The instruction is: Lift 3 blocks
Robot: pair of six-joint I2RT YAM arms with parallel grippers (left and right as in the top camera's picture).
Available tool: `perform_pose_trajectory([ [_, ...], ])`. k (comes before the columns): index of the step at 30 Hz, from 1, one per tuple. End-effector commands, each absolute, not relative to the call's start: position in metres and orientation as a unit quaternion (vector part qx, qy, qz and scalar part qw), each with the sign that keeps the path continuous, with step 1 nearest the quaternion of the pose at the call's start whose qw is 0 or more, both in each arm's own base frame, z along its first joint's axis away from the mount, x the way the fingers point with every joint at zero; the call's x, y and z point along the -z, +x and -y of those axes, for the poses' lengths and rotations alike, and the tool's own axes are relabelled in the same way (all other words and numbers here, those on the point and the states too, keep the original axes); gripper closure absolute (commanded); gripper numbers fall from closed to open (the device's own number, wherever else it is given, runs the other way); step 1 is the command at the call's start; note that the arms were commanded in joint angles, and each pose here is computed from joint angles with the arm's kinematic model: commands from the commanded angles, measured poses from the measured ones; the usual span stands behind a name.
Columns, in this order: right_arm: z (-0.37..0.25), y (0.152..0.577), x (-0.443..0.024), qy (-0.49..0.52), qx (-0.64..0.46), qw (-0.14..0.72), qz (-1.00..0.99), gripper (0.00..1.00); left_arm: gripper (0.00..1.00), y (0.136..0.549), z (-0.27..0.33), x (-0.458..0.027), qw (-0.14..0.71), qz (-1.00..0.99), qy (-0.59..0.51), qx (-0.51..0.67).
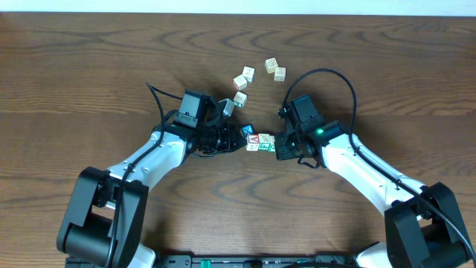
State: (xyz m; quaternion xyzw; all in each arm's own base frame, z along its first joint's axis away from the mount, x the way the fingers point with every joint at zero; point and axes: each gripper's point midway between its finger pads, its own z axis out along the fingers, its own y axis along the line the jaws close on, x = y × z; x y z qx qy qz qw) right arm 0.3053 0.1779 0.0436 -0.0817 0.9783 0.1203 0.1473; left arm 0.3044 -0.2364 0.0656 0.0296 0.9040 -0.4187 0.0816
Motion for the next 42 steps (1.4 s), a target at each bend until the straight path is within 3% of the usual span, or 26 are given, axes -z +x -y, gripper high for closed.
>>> perform_pose_trajectory([
  [1, -0.219, 0.301, -0.073, -0.127, -0.209, 0.153, -0.958, 0.99, 0.93, 0.300, 0.261, -0.095, 0.088, -0.879, 0.082, 0.462],
  [42, -0.232, 0.300, -0.080, -0.065, -0.257, 0.135, -0.955, 0.99, 0.93, 0.300, 0.261, -0.095, 0.088, -0.878, 0.083, 0.462],
])
